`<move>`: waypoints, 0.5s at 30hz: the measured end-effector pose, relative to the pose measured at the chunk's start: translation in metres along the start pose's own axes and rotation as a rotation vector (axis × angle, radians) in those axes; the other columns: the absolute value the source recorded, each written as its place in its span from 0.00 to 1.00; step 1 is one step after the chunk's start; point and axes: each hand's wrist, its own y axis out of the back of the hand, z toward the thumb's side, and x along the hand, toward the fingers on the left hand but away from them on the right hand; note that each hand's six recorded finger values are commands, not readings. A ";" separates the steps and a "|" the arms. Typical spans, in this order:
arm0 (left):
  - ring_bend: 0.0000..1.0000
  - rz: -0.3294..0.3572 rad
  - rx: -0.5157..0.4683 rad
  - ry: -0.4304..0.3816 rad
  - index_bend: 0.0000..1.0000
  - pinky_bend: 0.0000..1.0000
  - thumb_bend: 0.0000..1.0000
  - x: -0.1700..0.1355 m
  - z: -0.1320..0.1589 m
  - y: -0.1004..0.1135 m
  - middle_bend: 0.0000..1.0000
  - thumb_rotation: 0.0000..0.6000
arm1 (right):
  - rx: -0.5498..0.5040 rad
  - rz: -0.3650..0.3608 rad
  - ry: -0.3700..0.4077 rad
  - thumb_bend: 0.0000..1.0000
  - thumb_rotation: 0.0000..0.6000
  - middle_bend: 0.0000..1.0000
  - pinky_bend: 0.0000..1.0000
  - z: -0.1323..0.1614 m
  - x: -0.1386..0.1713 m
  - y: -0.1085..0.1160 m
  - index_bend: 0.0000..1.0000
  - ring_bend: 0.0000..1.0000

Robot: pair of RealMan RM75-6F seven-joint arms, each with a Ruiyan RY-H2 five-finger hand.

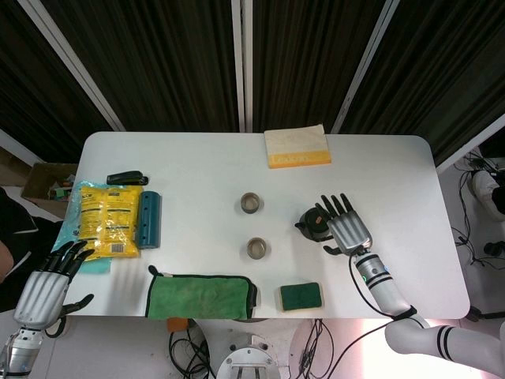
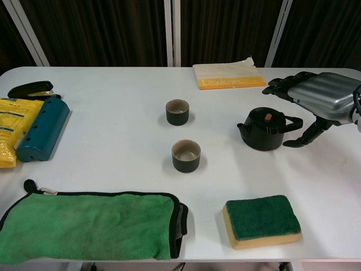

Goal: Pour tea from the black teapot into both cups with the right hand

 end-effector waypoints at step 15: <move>0.09 -0.001 0.000 0.002 0.18 0.21 0.07 0.000 -0.001 0.000 0.11 1.00 | 0.002 -0.009 0.003 0.14 0.65 0.00 0.00 0.004 -0.004 0.002 0.00 0.00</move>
